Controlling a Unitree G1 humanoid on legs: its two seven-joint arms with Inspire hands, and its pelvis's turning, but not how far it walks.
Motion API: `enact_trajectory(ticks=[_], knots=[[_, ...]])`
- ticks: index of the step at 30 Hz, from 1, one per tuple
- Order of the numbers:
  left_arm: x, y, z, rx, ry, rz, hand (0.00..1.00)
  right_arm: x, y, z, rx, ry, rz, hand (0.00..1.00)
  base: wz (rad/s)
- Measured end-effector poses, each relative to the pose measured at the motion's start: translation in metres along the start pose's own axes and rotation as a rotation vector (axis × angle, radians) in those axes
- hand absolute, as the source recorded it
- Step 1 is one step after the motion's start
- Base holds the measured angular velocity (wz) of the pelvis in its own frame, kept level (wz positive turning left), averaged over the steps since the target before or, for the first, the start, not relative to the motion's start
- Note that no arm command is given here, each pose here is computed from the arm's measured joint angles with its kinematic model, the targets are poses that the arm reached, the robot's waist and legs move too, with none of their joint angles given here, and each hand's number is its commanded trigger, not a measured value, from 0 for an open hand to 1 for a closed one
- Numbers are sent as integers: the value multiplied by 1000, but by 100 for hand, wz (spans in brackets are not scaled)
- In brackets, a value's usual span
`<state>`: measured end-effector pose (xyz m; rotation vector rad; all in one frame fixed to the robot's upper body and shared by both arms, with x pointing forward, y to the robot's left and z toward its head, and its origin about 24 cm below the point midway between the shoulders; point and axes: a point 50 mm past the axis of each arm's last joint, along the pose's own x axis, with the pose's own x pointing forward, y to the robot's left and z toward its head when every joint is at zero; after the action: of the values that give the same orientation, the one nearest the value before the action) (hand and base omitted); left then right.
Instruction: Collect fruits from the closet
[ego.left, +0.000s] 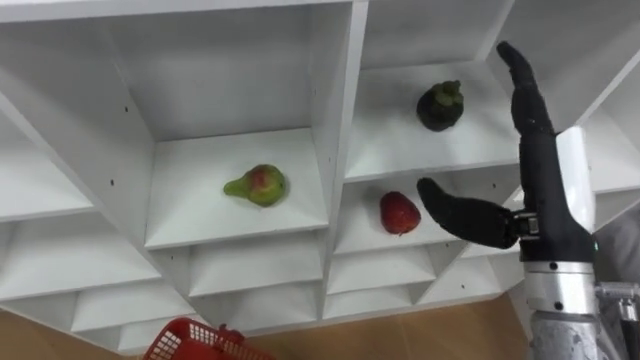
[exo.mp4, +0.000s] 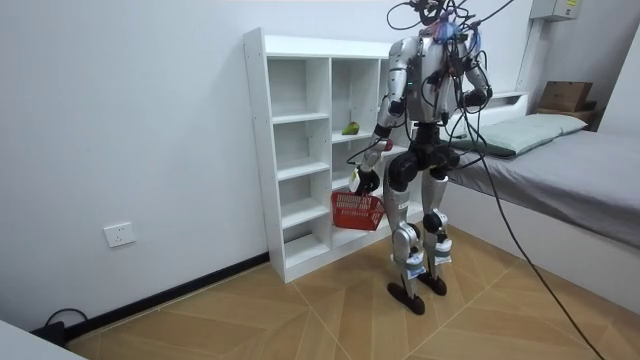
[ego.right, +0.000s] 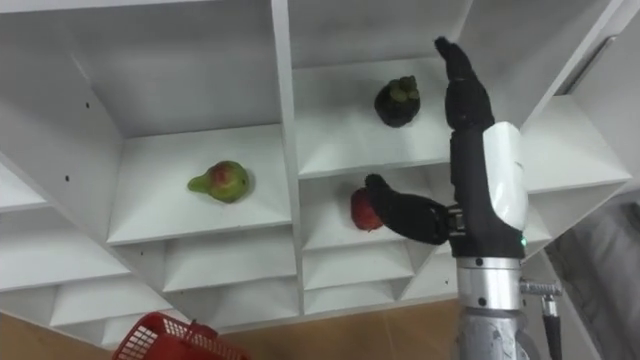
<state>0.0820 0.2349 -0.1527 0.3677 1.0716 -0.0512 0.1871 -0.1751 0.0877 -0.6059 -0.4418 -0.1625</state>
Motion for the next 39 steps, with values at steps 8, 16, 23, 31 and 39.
enact_trajectory(ticks=[8, 16, 23, 31, 39], knots=[[-1, 3, -5, 7, 17, 12, 100, 3, -1, 0, 77, 25, -26, 0, 3], [-1, 2, -5, 6, 16, 19, 100, 3, -1, -2, 145, 55, -6, 0, 3], [-1, 2, -3, 7, 10, 34, 100, 11, -1, -2, 182, 50, -18, 0, 4], [-3, 5, -7, 11, 15, 63, 100, 14, 2, -12, 225, 107, 13, 0, 7], [-9, 9, -14, 37, 19, 90, 100, 34, -6, -18, 189, 84, -45, 0, 9]])
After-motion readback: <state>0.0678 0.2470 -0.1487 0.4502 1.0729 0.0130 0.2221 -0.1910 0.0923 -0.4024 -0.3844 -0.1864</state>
